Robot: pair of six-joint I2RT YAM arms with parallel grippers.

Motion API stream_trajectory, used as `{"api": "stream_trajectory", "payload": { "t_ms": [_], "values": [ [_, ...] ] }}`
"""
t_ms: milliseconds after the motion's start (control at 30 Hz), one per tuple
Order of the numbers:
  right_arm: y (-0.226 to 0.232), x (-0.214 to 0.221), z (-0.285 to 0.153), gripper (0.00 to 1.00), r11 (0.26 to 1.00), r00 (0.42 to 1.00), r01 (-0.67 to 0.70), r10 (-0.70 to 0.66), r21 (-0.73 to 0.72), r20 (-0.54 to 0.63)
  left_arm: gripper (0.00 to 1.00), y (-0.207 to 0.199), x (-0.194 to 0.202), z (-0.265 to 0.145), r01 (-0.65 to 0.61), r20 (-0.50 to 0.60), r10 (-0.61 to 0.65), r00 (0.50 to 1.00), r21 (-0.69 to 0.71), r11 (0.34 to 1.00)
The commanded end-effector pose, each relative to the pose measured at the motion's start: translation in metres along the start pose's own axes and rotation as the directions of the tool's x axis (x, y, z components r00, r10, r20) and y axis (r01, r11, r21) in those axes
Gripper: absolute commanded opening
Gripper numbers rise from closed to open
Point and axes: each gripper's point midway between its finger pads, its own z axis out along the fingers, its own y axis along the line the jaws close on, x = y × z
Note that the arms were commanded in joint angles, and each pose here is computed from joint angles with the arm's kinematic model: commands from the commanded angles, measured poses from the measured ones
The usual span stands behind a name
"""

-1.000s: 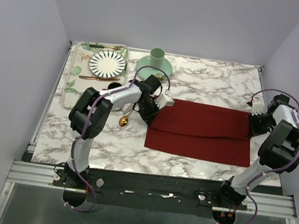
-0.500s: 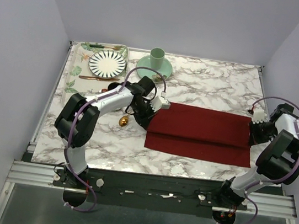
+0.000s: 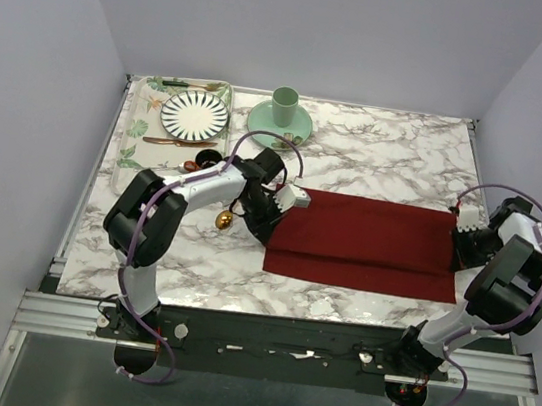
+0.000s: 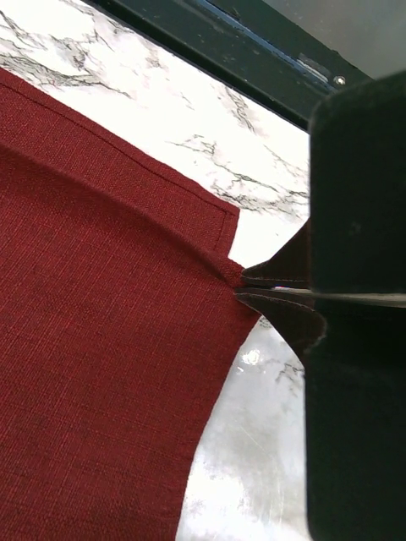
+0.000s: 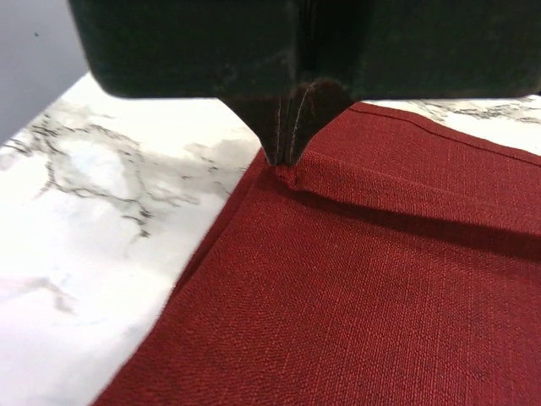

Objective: Fold the napkin into a case and place the utensils inside
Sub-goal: Fold and flatten the napkin at the center of the board.

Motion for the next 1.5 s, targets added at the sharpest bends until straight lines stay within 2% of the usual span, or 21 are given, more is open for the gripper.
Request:
{"api": "stream_trajectory", "payload": {
  "t_ms": [0, 233, 400, 633, 1067, 1200, 1467],
  "values": [
    [-0.017, -0.012, -0.024, 0.01, 0.999, 0.998, 0.011, -0.013, 0.041, 0.061, 0.00, -0.005, -0.012, -0.011, -0.009, 0.038, 0.009, 0.999, -0.006, 1.000],
    [-0.014, -0.012, -0.044, 0.01, 0.999, 0.996, 0.028, -0.031, 0.040, 0.084, 0.00, -0.035, -0.017, -0.025, -0.066, 0.070, 0.062, 0.996, 0.048, 0.997],
    [-0.011, -0.003, -0.045, 0.01, 0.998, 0.996, 0.047, -0.050, 0.048, 0.067, 0.00, -0.047, -0.013, -0.020, -0.105, 0.048, 0.102, 0.994, 0.051, 0.993],
    [-0.013, 0.008, -0.038, 0.01, 0.998, 0.998, 0.033, -0.035, 0.045, 0.051, 0.00, -0.039, -0.002, -0.001, -0.079, 0.002, 0.079, 0.997, 0.047, 0.996],
    [-0.001, 0.032, 0.005, 0.01, 1.000, 1.000, -0.012, 0.011, -0.026, -0.014, 0.00, -0.025, 0.008, 0.020, -0.035, -0.046, 0.036, 0.998, 0.026, 0.999],
    [-0.003, 0.029, 0.002, 0.01, 1.000, 1.000, -0.015, 0.015, -0.024, -0.007, 0.00, -0.024, 0.006, 0.019, -0.038, -0.045, 0.039, 0.998, 0.021, 0.999],
    [-0.002, 0.011, -0.033, 0.01, 1.000, 0.999, 0.003, -0.003, -0.013, 0.045, 0.00, -0.030, -0.010, -0.002, -0.067, -0.002, 0.067, 0.998, 0.000, 0.998]
  ]
}}
